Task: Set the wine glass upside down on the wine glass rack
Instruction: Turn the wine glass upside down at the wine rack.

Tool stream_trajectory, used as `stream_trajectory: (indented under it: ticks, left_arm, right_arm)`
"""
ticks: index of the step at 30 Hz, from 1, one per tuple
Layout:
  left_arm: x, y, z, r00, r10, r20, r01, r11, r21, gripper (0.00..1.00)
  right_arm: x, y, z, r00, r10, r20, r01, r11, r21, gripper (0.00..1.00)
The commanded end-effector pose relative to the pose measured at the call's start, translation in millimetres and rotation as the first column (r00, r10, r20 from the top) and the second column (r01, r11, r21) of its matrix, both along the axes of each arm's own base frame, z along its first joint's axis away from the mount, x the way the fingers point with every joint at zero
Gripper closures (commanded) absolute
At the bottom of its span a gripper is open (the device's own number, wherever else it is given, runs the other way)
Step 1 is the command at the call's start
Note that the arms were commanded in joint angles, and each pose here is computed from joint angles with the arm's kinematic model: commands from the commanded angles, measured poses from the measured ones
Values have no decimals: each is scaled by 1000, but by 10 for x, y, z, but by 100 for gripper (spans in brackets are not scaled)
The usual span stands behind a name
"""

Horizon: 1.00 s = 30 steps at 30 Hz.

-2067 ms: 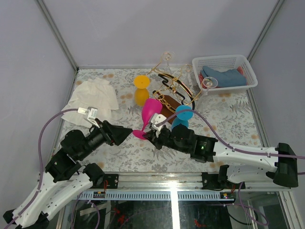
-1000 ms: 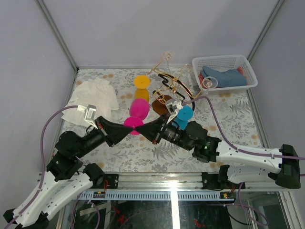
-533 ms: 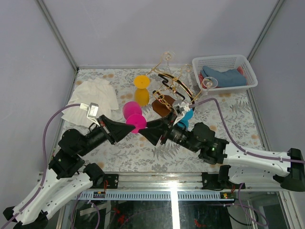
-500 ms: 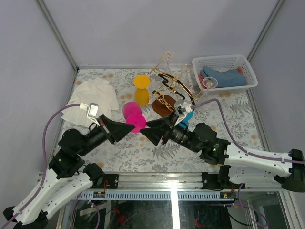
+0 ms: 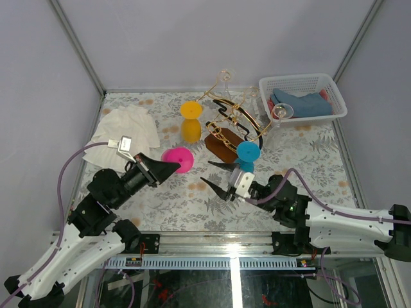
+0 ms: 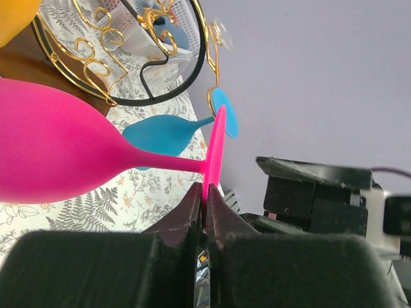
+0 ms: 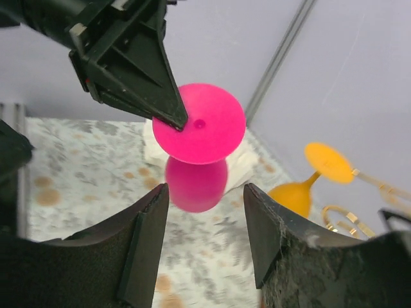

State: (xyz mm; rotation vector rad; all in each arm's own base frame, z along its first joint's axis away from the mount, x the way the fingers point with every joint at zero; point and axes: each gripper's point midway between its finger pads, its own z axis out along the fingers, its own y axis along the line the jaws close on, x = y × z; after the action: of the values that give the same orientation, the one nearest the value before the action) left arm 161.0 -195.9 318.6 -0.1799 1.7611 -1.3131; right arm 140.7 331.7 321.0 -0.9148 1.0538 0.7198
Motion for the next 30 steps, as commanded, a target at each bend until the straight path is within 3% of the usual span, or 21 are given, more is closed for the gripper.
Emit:
stream_trajectory:
  ticks: [1,6,11,15,24,30]
  left_arm:
    - [79,39,128,997,59,-49,-62,995,-76,100]
    - [132,43,80,988,87,-129,-101,989,-111,100]
    - [151,59,84,979,102,-176,-130,979,-154,100]
    - [162,58,69,976,106,-190,-137,978,-155,100]
    - [186,42,-6,971,112,-213,-144,980,-140,100]
    - [186,34,-13,971,109,-214,-140,981,-137,100]
  right_arm:
    - [-33,-11,442,887,-24,460,39,999,-22,44]
    - [2,154,402,742,34,670,105,981,-166,46]
    - [27,314,231,677,111,727,131,955,-267,46]
    - [80,399,256,632,83,770,185,949,-254,47]
    - [241,519,314,460,20,888,366,907,-210,52]
    - [335,567,288,432,25,902,425,876,-228,59]
